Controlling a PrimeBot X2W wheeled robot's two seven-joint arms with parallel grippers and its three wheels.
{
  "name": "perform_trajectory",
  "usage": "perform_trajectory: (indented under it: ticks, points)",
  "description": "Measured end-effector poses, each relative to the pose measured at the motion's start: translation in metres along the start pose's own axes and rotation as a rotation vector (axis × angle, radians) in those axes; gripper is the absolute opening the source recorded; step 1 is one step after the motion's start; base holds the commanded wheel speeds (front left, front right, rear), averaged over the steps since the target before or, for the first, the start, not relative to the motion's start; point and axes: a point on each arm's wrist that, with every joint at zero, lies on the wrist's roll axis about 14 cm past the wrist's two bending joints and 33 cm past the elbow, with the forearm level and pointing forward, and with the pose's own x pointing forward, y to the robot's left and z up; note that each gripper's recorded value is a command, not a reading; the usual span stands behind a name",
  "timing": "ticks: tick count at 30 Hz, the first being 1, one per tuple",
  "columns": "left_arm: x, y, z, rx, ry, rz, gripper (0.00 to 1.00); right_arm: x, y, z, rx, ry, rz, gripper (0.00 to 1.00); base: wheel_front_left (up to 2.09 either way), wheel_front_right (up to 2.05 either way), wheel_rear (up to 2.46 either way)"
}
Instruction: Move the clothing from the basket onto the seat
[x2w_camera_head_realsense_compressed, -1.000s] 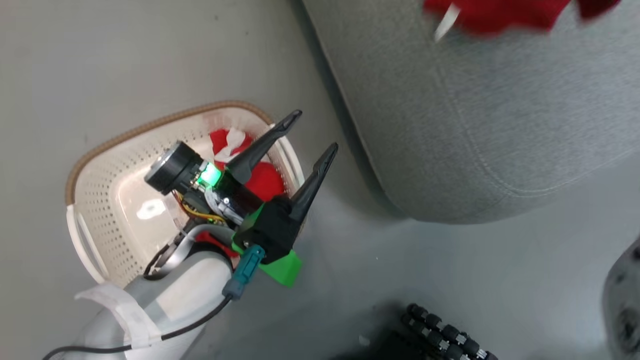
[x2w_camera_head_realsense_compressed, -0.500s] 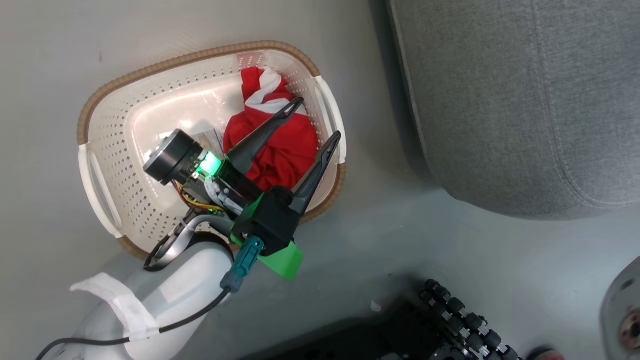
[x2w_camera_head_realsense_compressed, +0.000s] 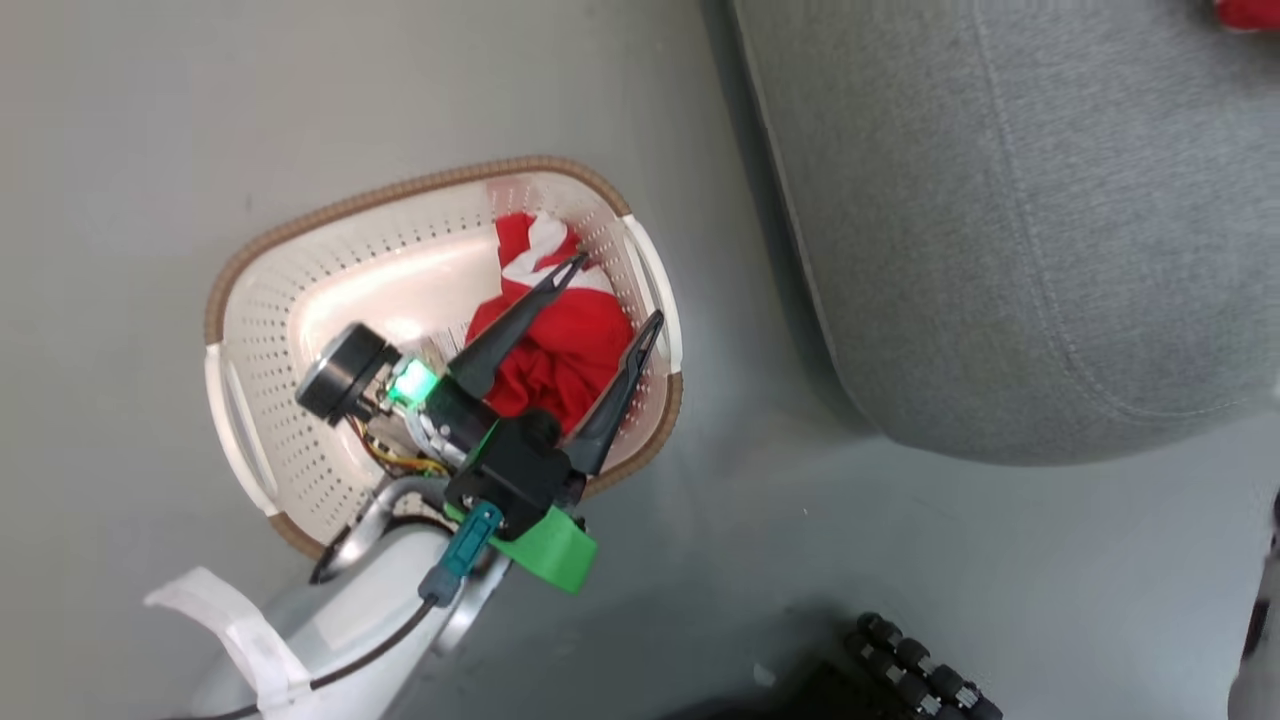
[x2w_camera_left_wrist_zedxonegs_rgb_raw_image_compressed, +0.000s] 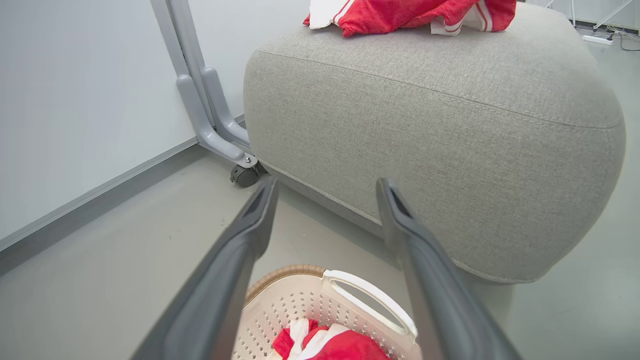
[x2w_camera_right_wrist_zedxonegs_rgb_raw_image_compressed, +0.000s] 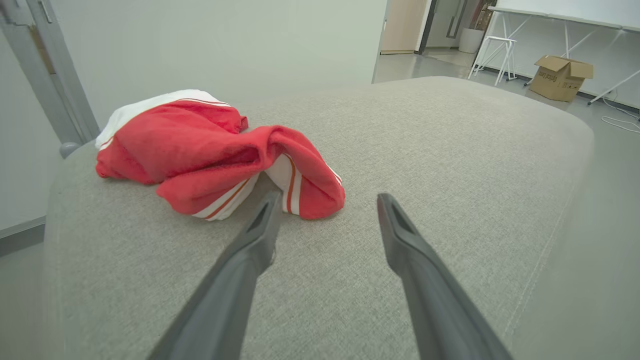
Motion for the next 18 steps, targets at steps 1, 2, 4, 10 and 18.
perform_trajectory:
  ticks: [1, 2, 4, 10, 18]
  points:
    - [-0.002, -0.003, 0.004, -0.010, -0.004, 0.012, 1.00, -0.009, -0.001, 0.003, -0.009, 0.003, 0.017, 1.00, 0.00, 0.00, 0.00]
    - [-0.004, -0.006, 0.009, -0.019, -0.008, 0.026, 1.00, -0.018, 0.001, 0.003, -0.018, 0.011, 0.037, 1.00, 0.00, 0.00, 0.00]
    - [-0.008, -0.010, 0.017, -0.027, -0.012, 0.055, 1.00, -0.033, 0.005, 0.005, -0.032, 0.021, 0.080, 1.00, 0.00, 0.00, 0.00]
    - [-0.027, -0.013, 0.052, -0.033, -0.046, 0.164, 1.00, -0.076, 0.063, 0.004, -0.031, 0.053, 0.312, 1.00, 0.00, 0.00, 0.00]
    - [-0.090, 0.031, 0.087, -0.040, -0.088, 0.489, 1.00, -0.120, 0.154, 0.019, 0.031, 0.019, 0.616, 1.00, 0.00, 0.00, 0.00]
